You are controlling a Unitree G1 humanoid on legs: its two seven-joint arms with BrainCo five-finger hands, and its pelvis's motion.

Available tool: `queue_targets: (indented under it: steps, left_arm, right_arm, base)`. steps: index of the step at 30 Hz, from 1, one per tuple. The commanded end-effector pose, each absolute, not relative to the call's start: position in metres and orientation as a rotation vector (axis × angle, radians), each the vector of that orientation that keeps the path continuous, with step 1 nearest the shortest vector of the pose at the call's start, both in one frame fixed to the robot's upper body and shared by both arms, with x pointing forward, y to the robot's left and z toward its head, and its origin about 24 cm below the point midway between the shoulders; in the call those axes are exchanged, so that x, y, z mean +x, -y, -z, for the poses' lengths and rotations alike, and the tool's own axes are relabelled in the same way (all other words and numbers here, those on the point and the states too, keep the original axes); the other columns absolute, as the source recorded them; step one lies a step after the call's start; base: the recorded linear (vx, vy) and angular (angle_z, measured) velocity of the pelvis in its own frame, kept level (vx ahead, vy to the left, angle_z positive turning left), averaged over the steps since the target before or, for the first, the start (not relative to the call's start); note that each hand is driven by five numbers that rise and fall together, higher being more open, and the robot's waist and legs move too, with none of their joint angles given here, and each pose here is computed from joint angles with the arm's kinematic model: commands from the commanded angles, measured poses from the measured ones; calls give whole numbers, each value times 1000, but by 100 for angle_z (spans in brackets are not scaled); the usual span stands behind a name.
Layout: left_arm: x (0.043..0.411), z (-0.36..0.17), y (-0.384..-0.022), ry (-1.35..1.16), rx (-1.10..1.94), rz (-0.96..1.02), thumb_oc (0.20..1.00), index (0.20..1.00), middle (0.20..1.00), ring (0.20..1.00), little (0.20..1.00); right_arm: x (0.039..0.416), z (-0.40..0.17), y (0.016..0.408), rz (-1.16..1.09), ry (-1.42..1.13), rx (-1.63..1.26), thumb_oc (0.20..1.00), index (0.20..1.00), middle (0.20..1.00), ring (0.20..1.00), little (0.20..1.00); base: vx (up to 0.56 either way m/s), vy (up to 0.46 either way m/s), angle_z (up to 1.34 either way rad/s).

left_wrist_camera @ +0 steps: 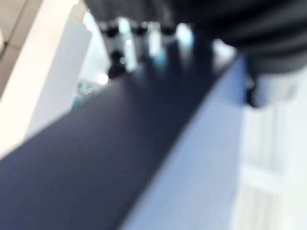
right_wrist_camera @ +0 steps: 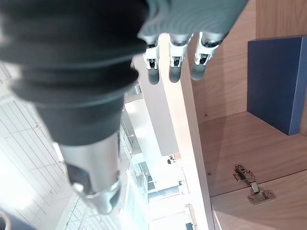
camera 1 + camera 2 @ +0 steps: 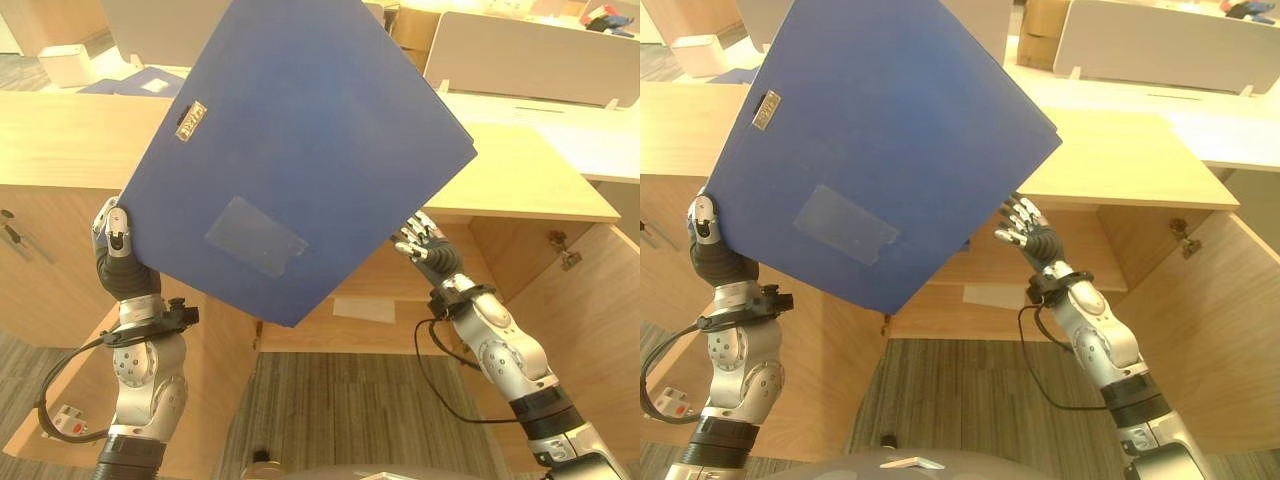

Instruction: Put the empty folder in the office cabinet

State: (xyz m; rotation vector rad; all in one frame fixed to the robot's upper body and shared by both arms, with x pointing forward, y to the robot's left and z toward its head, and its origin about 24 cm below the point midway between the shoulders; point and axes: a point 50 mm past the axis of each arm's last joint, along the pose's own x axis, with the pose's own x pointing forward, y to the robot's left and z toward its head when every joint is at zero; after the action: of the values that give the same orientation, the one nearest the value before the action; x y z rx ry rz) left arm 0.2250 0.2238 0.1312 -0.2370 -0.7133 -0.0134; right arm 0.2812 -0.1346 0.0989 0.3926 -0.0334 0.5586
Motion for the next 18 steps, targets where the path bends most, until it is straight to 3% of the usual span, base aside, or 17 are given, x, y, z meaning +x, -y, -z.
queue_targets:
  steps: [1, 18]
  left_arm:
    - [234, -169, -214, 884, -153, 83, 200, 200, 200, 200, 200]
    - [238, -173, -223, 878, -10, 26, 200, 200, 200, 200, 200]
  right_arm:
    - [284, -151, 133, -633, 228, 368, 1000, 1000, 1000, 1000, 1000]
    - [289, -175, 113, -741, 237, 414, 1000, 1000, 1000, 1000, 1000]
  base:
    - [36, 12, 2]
    - [8, 3, 0]
